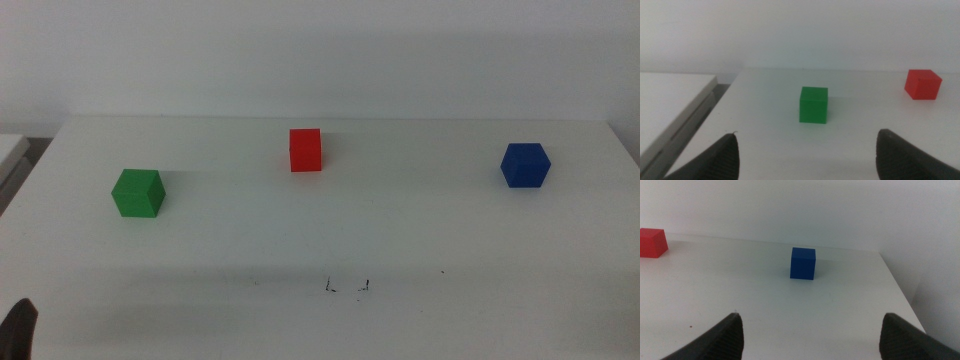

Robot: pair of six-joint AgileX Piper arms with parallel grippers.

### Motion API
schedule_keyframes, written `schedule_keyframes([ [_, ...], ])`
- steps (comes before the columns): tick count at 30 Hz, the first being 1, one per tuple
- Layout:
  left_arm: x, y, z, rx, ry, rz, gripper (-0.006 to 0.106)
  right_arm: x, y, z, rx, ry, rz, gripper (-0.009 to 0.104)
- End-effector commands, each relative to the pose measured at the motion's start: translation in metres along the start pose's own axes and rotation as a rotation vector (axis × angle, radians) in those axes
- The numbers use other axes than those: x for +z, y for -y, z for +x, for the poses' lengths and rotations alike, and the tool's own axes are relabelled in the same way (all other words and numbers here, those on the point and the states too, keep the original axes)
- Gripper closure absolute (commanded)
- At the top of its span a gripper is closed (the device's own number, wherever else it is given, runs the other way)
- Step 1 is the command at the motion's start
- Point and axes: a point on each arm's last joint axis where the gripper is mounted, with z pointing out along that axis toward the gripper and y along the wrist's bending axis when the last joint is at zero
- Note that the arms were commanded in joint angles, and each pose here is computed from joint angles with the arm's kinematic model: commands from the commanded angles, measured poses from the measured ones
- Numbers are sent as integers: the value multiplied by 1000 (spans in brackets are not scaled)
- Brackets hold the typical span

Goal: Stack red cubes first, then green, then blue cubes in a specific spot.

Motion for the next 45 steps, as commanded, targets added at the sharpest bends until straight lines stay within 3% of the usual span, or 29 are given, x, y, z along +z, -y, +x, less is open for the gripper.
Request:
schedule_keyframes([
  [1, 0, 2, -16, -41, 18, 10, 7, 0, 0, 0, -14, 16, 7, 2],
  [3, 4, 4, -49, -40, -65, 9, 7, 0, 0, 0, -14, 16, 7, 2],
  [7, 26, 11, -123, -52, -417, 10, 7, 0, 0, 0, -14, 16, 7, 2],
  [11, 77, 17, -169, -71, -716, 18, 7, 0, 0, 0, -12, 16, 7, 2],
  [17, 172, 41, -196, -92, -848, 76, 7, 0, 0, 0, -12, 16, 7, 2],
  [22, 238, 87, -189, -108, -933, 34, 7, 0, 0, 0, -12, 16, 7, 2],
  [27, 299, 146, -176, 13, -935, 100, 7, 0, 0, 0, -12, 16, 7, 2],
  [33, 358, 193, -145, 29, -934, 134, 7, 0, 0, 0, -12, 16, 7, 2],
  [38, 388, 220, -125, -20, -936, 202, 7, 0, 0, 0, -12, 16, 7, 2],
  [45, 407, 237, -96, -9, -961, 216, 7, 0, 0, 0, -12, 16, 7, 2],
])
